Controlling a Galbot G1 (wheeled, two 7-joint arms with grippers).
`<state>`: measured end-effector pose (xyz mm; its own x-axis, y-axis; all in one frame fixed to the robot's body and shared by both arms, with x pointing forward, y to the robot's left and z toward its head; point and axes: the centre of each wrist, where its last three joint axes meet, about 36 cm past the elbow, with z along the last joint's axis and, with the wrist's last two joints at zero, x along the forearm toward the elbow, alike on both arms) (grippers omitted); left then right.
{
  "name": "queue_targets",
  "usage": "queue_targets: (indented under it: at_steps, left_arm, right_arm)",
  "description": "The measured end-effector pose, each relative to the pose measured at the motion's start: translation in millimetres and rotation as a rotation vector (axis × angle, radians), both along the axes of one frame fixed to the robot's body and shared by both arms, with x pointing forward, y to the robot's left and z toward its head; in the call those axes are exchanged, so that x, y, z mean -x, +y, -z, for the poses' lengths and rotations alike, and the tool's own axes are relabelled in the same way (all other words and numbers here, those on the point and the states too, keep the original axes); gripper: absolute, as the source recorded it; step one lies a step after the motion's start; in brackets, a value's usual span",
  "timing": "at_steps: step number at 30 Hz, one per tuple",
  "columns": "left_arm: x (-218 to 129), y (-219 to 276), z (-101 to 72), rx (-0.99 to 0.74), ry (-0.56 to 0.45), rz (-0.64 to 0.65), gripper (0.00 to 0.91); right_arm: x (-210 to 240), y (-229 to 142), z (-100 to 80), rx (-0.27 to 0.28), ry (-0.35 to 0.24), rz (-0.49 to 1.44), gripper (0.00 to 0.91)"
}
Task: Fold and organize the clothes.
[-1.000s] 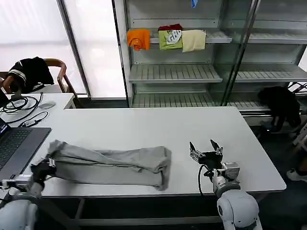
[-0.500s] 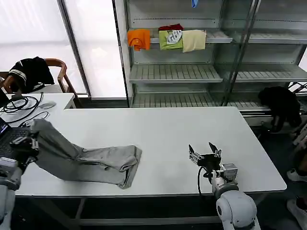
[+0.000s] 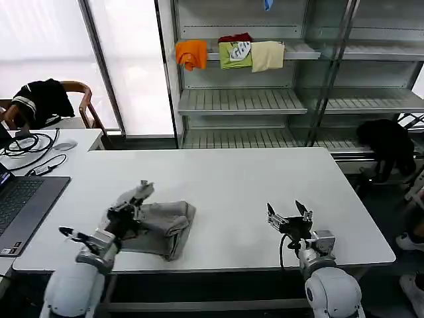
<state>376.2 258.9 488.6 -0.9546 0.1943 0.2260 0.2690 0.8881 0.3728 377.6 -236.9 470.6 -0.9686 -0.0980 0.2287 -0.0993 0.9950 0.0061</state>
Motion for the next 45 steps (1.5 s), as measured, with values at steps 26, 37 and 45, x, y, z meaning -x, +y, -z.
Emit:
queue_targets:
  at_steps: [26, 37, 45]
  left_arm:
    - [-6.3, -87.9, 53.6, 0.162, 0.184, 0.112, 0.907]
    - [-3.5, -21.5, 18.5, 0.273, 0.048, 0.030, 0.907]
    - [-12.6, 73.8, 29.5, 0.275, 0.034, -0.142, 0.907]
  right_arm:
    - [-3.3, 3.9, -2.3, -0.011, -0.010, -0.010, 0.907]
    - [-3.9, 2.6, -3.7, -0.006, -0.014, -0.015, 0.907]
    - [-5.8, 10.0, -4.1, -0.013, -0.013, -0.025, 0.907]
